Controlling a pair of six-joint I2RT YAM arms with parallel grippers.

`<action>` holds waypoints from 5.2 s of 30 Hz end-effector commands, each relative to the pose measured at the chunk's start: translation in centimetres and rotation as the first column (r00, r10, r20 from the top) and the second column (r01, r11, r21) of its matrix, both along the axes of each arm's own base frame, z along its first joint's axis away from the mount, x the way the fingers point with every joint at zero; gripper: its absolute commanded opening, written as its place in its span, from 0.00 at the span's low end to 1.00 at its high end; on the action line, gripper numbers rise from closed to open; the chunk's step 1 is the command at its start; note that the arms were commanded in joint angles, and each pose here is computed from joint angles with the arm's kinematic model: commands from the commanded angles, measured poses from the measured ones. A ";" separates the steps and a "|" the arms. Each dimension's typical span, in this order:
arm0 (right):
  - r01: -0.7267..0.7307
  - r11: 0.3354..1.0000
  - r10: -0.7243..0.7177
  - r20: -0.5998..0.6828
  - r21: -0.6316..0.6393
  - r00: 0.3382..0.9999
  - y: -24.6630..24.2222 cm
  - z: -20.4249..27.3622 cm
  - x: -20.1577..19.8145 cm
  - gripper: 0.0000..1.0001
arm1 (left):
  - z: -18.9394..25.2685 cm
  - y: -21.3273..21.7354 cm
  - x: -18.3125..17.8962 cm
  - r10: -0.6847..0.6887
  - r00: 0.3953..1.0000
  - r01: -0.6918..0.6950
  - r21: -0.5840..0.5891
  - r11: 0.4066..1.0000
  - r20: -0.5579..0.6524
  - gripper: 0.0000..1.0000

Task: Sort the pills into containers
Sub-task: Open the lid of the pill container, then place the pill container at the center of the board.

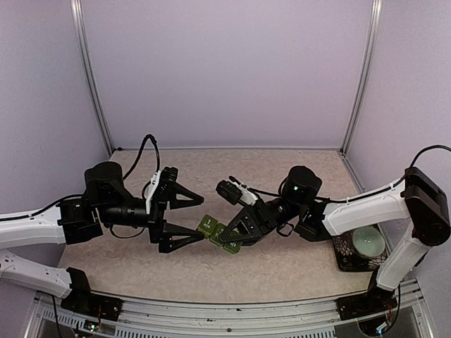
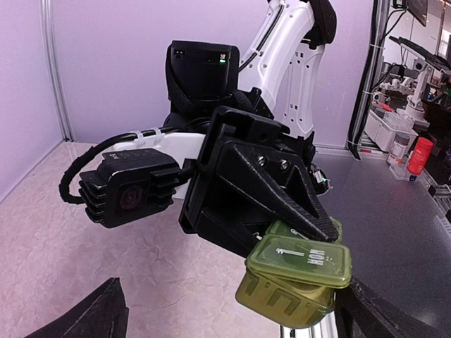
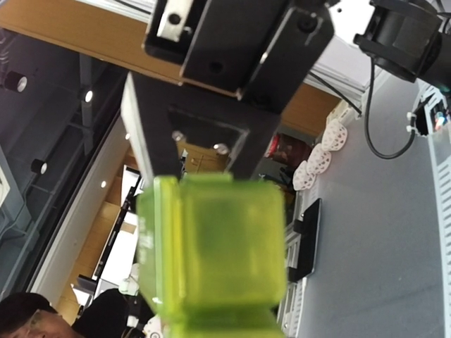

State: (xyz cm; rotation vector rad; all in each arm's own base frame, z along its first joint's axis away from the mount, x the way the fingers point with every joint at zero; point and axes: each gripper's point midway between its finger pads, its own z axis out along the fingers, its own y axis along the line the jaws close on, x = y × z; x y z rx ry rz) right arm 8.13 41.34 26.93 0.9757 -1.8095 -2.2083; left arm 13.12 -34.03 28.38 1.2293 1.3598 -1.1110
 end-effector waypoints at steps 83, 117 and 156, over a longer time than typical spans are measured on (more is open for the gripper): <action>0.028 0.992 -0.005 0.182 -0.124 0.983 -0.1 -2.2 1.4 0.00 | -1.2 -0.2 9.5 0.346 0.898 -0.341 0.068 0.938 -0.270 0.98; 0.307 0.844 -0.310 0.067 -0.439 0.948 -0.5 -21.4 23.1 0.00 | -1.8 8.9 10.4 0.622 0.654 -0.682 0.019 0.731 -0.430 0.99; 0.370 0.672 -0.410 0.094 -0.641 0.907 -5.7 -24.0 25.4 0.64 | -1.3 8.5 11.1 0.623 0.667 -0.680 0.008 0.733 -0.408 0.99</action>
